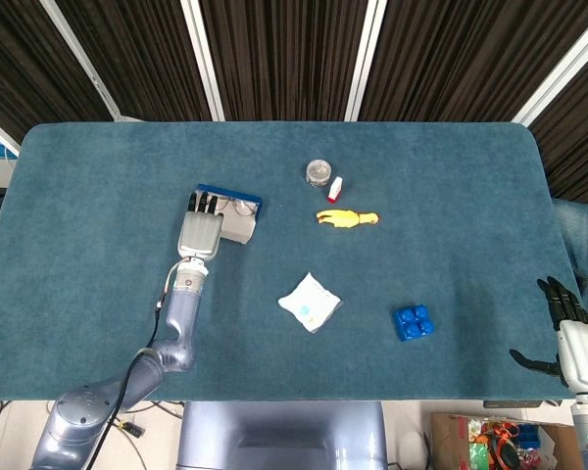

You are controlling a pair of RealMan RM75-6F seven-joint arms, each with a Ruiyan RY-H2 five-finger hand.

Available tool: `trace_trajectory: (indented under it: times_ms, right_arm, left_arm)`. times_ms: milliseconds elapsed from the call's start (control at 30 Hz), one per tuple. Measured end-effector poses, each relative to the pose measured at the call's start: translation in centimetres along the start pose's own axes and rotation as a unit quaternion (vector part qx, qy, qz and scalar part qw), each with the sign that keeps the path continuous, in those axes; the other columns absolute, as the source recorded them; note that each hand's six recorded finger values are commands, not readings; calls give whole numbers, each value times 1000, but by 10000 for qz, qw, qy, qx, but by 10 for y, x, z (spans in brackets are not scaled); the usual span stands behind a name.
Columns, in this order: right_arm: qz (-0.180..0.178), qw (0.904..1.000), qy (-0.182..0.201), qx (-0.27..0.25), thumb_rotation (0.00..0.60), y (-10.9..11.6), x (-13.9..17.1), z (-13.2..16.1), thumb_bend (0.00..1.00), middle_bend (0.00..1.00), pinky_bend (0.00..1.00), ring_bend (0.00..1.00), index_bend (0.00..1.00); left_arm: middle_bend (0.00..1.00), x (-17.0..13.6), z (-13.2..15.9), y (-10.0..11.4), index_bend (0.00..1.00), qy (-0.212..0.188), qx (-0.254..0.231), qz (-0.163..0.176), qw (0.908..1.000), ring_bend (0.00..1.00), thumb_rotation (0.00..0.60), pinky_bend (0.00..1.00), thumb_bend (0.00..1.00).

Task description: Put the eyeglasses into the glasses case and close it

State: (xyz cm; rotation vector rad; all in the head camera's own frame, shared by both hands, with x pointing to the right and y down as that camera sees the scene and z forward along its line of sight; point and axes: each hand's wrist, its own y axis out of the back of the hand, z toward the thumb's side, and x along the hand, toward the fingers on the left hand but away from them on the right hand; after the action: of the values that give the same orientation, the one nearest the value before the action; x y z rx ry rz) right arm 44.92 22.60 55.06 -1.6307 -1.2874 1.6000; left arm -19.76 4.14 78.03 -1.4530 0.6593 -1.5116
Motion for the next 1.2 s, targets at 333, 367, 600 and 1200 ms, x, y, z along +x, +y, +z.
trace_trajectory:
  times_ms: [333, 367, 600, 1200]
  right_arm:
    - [10, 10000, -33, -21, 600, 0, 0, -1, 123, 0, 186, 81, 8]
    - [12, 10000, -37, -19, 600, 0, 0, -1, 123, 0, 186, 81, 8]
    - [7, 10000, -46, -35, 600, 0, 0, -1, 124, 0, 186, 81, 8]
    - [0, 10000, -33, -24, 600, 1, 0, 0, 123, 0, 186, 81, 7]
  left_arm:
    - [148, -1, -4, 1, 573, 9, 9, 114, 9999, 40, 600, 78, 479]
    - [148, -1, -5, 1, 575, 12, 15, 112, 9999, 40, 600, 78, 484]
    - [147, -6, -7, 0, 578, -4, -102, 102, 9999, 40, 600, 77, 487]
    - [143, -72, -40, 16, 578, -43, 7, -41, 10000, 40, 600, 70, 486]
